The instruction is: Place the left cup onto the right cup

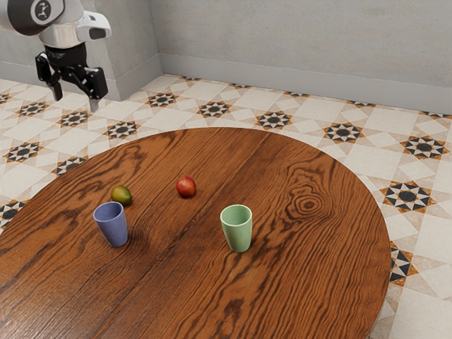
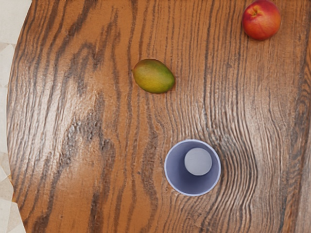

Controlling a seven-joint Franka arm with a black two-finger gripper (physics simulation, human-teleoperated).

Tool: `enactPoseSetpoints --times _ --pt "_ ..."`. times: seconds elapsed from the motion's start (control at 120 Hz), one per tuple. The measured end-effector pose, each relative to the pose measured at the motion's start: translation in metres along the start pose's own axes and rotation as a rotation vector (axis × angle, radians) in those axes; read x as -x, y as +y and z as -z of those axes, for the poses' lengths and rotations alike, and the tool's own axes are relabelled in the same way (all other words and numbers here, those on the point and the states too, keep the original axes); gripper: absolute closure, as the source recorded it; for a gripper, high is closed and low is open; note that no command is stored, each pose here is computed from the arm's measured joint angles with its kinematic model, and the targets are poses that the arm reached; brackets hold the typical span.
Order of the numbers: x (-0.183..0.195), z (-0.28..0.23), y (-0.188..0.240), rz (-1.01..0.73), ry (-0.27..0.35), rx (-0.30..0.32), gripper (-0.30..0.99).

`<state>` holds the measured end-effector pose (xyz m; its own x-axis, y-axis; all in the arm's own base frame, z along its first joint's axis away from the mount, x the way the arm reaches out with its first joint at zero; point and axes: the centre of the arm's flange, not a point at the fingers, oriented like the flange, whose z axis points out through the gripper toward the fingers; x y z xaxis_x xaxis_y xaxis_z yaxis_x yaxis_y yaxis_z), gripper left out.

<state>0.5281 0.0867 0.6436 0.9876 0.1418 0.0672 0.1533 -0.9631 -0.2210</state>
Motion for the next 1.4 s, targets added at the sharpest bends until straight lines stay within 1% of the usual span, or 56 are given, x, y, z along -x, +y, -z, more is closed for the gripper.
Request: enactPoseSetpoints --times 0.233,0.342,0.45,0.55,0.608,0.833,0.958,1.117,1.4 --pt "0.0 -0.013 -0.002 -0.003 -0.021 0.007 0.0" --pt "-0.003 -0.05 0.009 -0.018 -0.094 0.021 0.0" --pt "-0.005 -0.102 0.02 -0.022 -0.176 0.058 0.0" --pt "-0.003 -0.15 0.028 -0.025 -0.231 0.075 0.0" --pt "-0.002 -0.178 0.033 -0.026 -0.25 0.081 0.0" --pt "-0.017 -0.257 0.043 0.001 -0.267 0.107 0.0" --pt "-0.011 -0.292 0.054 0.014 -0.271 0.133 0.0" --pt "-0.013 -0.312 0.059 0.027 -0.246 0.141 0.0" --pt "-0.022 -0.335 0.065 0.033 -0.202 0.136 0.0"
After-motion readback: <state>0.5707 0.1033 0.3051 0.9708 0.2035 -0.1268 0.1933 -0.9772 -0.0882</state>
